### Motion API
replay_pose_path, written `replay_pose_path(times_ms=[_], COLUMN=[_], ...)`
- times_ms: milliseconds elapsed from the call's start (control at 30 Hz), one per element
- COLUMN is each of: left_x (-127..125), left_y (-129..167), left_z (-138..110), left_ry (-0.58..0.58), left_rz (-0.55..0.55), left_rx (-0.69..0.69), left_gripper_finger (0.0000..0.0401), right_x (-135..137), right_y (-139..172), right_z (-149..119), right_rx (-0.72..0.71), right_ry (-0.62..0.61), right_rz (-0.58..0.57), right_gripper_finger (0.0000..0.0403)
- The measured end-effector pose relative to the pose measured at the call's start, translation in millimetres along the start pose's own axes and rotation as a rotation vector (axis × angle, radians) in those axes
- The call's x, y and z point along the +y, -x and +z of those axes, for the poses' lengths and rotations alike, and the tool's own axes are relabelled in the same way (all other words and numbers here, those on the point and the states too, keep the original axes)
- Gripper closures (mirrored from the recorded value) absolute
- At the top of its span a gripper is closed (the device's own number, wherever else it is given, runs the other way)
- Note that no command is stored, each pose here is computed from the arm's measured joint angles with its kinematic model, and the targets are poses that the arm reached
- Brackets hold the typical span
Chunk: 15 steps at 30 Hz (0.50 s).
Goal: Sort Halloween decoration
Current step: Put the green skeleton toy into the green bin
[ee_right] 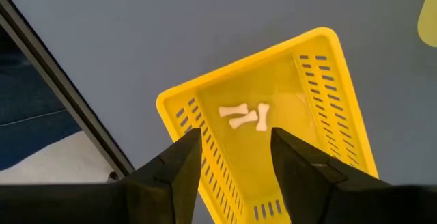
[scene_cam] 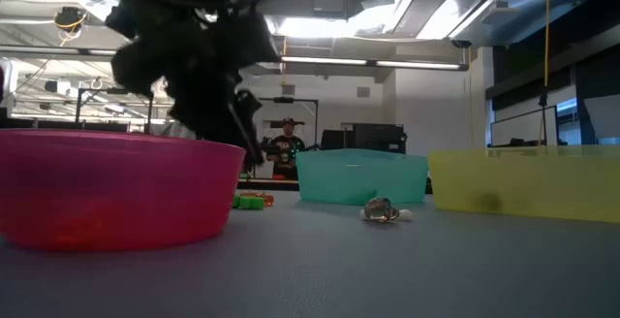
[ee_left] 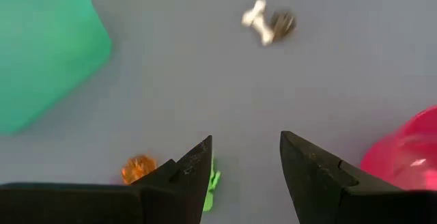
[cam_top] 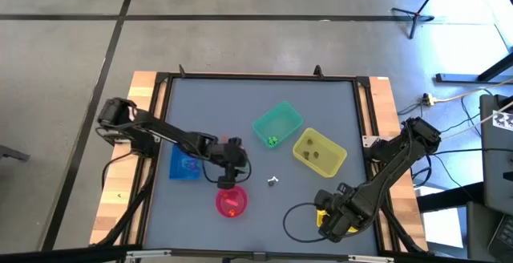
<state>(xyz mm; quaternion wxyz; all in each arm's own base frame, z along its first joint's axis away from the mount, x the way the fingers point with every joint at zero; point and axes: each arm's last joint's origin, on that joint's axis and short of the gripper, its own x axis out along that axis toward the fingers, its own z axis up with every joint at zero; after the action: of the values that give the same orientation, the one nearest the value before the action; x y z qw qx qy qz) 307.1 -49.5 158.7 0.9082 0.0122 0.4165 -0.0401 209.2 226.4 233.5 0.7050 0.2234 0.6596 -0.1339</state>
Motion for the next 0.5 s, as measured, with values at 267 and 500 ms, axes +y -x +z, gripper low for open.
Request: replay_pose_path(times_ms=[267, 500], left_x=[7, 9], left_y=[-16, -16], left_z=[-11, -14], left_ry=[0.007, 0.013], left_rz=[0.089, 0.102], left_rx=[0.072, 0.109], left_gripper_finger=[0.0244, 0.0244], right_x=[0, 0], right_y=[0, 0], right_z=[0, 0], right_rx=[-0.001, -0.001], right_ry=[0.000, -0.001], right_rz=[0.000, 0.000], right_gripper_finger=[0.0230, 0.0230])
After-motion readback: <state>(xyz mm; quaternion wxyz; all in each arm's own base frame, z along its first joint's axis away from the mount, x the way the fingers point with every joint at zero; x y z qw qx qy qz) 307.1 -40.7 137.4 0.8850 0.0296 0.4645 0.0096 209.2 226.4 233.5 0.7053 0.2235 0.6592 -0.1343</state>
